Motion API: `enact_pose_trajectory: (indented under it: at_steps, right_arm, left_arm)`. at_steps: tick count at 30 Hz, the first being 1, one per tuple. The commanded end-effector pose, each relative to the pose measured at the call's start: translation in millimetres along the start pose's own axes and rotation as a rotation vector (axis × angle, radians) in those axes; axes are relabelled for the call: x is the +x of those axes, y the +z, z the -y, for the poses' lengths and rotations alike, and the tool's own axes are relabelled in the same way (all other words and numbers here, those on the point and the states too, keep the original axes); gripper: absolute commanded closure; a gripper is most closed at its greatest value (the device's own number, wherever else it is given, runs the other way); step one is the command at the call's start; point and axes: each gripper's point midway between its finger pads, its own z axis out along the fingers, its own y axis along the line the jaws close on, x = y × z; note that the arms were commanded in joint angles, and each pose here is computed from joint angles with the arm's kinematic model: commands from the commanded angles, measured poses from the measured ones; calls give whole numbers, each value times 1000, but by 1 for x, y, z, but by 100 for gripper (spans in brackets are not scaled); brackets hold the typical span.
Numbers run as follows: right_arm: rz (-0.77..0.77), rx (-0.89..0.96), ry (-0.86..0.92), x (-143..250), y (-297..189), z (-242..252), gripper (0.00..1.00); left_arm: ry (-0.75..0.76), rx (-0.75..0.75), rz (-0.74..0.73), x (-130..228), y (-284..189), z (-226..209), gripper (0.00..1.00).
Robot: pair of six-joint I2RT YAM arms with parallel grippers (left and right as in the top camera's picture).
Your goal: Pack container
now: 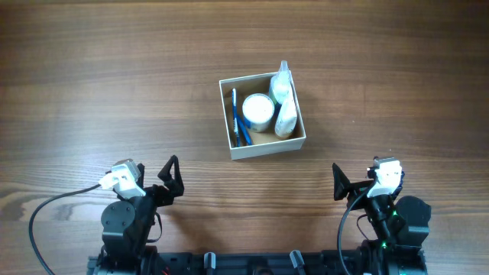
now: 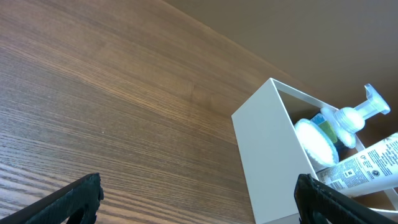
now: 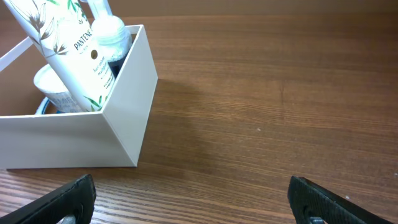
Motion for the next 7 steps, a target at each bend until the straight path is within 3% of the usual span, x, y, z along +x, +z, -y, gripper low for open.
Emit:
enact_pose_trajectory:
  at_steps: [1,7]
  right_arm:
    - [15,-23,-22,-1,0,-4,0]
    - [15,-22,-23,-1,0,-4,0]
  left_arm:
    - [13,5,8,-1,0,0,0]
    - [13,5,8,-1,0,0,0]
